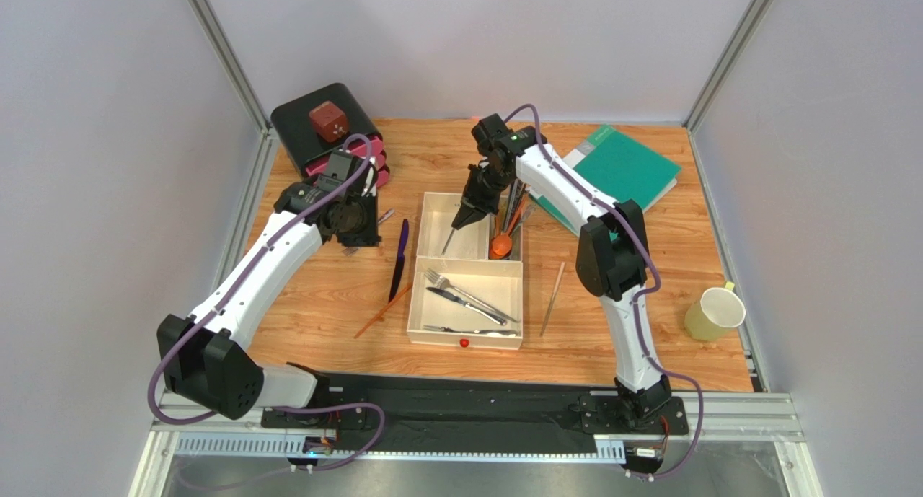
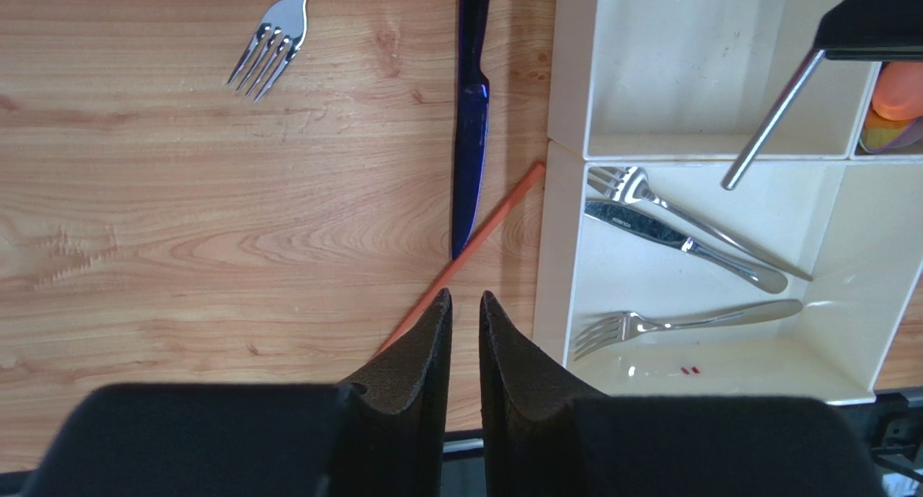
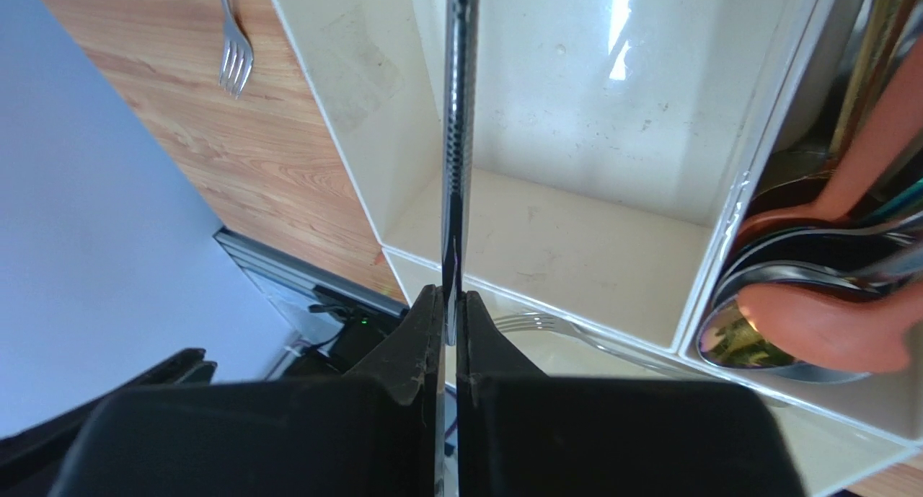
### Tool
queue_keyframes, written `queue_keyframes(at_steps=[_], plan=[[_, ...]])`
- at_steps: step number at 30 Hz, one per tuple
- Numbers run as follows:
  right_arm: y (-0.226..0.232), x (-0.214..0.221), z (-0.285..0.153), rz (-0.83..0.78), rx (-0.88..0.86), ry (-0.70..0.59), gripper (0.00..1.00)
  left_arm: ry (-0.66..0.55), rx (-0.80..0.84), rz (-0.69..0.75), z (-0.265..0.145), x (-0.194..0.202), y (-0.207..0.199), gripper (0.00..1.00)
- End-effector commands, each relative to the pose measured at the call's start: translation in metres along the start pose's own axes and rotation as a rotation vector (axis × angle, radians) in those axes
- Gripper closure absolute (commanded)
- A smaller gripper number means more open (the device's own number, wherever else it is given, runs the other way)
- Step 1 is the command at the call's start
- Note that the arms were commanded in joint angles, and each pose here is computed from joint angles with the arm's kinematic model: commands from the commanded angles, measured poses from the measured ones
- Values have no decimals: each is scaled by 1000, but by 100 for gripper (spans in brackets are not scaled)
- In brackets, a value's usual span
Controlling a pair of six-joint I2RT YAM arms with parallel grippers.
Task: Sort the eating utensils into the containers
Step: Place the chopstick in the storage box.
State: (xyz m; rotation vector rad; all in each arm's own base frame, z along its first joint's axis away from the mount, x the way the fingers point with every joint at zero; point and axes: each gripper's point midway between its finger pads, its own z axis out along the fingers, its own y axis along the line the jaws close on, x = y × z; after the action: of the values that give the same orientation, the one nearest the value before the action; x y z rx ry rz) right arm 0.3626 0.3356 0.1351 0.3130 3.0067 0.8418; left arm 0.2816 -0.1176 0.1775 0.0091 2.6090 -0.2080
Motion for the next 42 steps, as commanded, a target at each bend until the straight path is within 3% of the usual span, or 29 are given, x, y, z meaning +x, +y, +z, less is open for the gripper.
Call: queue_keyframes(at_steps=[1, 7, 11, 12, 13, 14, 21, 26, 36, 42], plan=[[18, 4, 21, 161, -83, 42, 100, -42, -9, -6, -11, -3, 5, 80], [29, -3, 32, 210, -94, -4, 100, -53, -23, -5, -14, -2, 8, 80], [30, -7, 39, 238, -101, -3, 91, -57, -40, -2, -15, -2, 12, 80], [30, -8, 40, 246, -104, -1, 87, -57, -44, -1, -16, -2, 13, 80], [31, -7, 40, 245, -104, 1, 77, -53, -48, 1, -16, -1, 14, 80], [31, -7, 40, 249, -106, 3, 74, -54, -51, 4, -16, -1, 14, 80], [23, -7, 34, 273, -102, -7, 69, -56, -51, 2, -15, -2, 14, 80], [31, -7, -7, 156, -164, -48, 70, -61, -52, 0, -16, -6, 13, 80], [-34, 14, -110, 83, -87, -293, 68, -67, -33, 14, -12, -20, 5, 80], [-104, 26, -115, 90, 118, -262, 68, -59, -3, 21, -6, -31, -4, 80]])
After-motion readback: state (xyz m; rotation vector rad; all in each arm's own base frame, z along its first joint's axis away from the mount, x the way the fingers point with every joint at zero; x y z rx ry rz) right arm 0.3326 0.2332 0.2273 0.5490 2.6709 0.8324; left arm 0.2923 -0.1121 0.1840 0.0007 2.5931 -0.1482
